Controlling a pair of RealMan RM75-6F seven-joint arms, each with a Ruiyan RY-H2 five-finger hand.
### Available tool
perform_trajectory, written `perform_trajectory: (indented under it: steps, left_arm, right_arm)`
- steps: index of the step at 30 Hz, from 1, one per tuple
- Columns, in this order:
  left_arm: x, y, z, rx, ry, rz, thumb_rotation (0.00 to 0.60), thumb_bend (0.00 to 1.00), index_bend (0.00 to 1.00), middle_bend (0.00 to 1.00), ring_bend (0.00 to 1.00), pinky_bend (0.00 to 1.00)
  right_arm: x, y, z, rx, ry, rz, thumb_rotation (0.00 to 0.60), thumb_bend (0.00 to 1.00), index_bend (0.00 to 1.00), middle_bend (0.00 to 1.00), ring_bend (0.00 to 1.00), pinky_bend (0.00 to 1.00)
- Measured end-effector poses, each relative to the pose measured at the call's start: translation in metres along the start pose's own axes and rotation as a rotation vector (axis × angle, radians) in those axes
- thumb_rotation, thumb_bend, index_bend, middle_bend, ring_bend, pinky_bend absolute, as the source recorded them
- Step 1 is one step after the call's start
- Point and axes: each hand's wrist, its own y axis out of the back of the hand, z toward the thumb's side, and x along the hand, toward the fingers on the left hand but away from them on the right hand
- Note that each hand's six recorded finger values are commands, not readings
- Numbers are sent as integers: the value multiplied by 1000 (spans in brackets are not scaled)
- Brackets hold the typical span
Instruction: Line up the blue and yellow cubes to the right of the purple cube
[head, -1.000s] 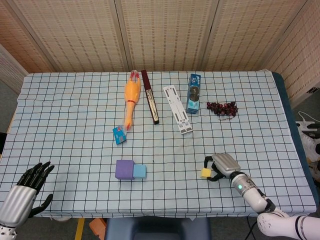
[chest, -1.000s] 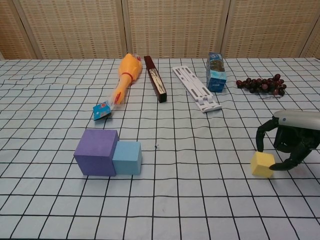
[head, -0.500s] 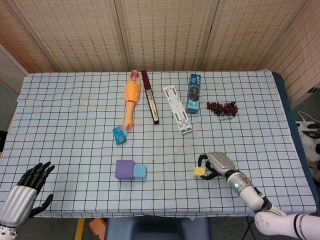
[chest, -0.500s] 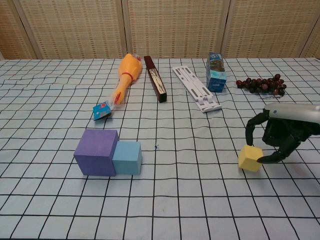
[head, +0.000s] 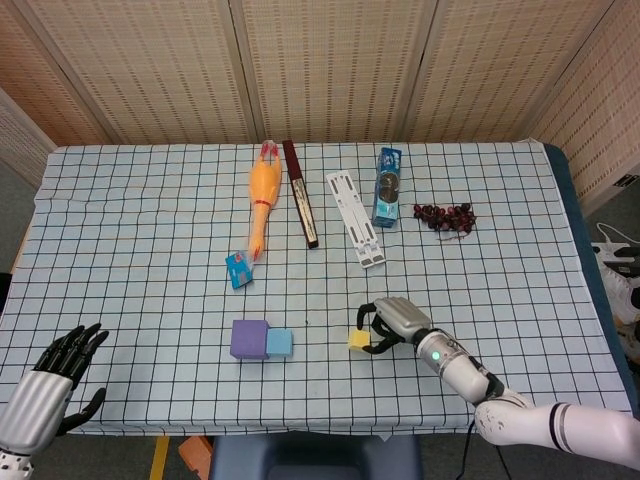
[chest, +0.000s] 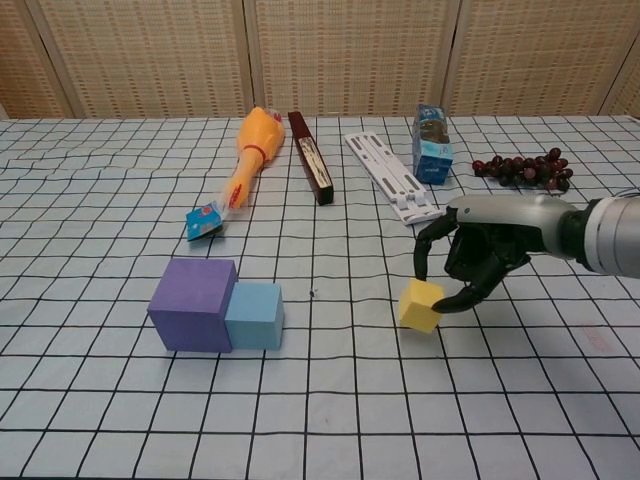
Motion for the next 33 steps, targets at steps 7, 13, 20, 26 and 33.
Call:
perform_trajectory:
  steps: [7,13,20,26,33]
  left_arm:
    - [0,1,0,-4,0,5,600,382,0,0,0,144]
    - [0,1,-1,-5,1,4,600,381,0,0,0,144]
    - [-1,2,-1,-5,1,6,600,381,0,0,0,145]
    - [-1,2,-2,-8,3,8,600,381,0,0,0,145]
    - [-1,2,-2,-10,3,8,600,381,0,0,0,145]
  right_arm:
    - [-17,-7,15,-28,27,34,600,156,506,914,1000,1000]
    - [-26,-11,27,-41,49,54,600,156,508,914,1000,1000]
    - [-36,-14,33,-54,58,60,600,156,510,914,1000,1000]
    - [-46,-19,36,-75,61,79,600,156,511,914,1000,1000]
    - [-54,-26,43,-86,76,107,600,158,513,914,1000,1000]
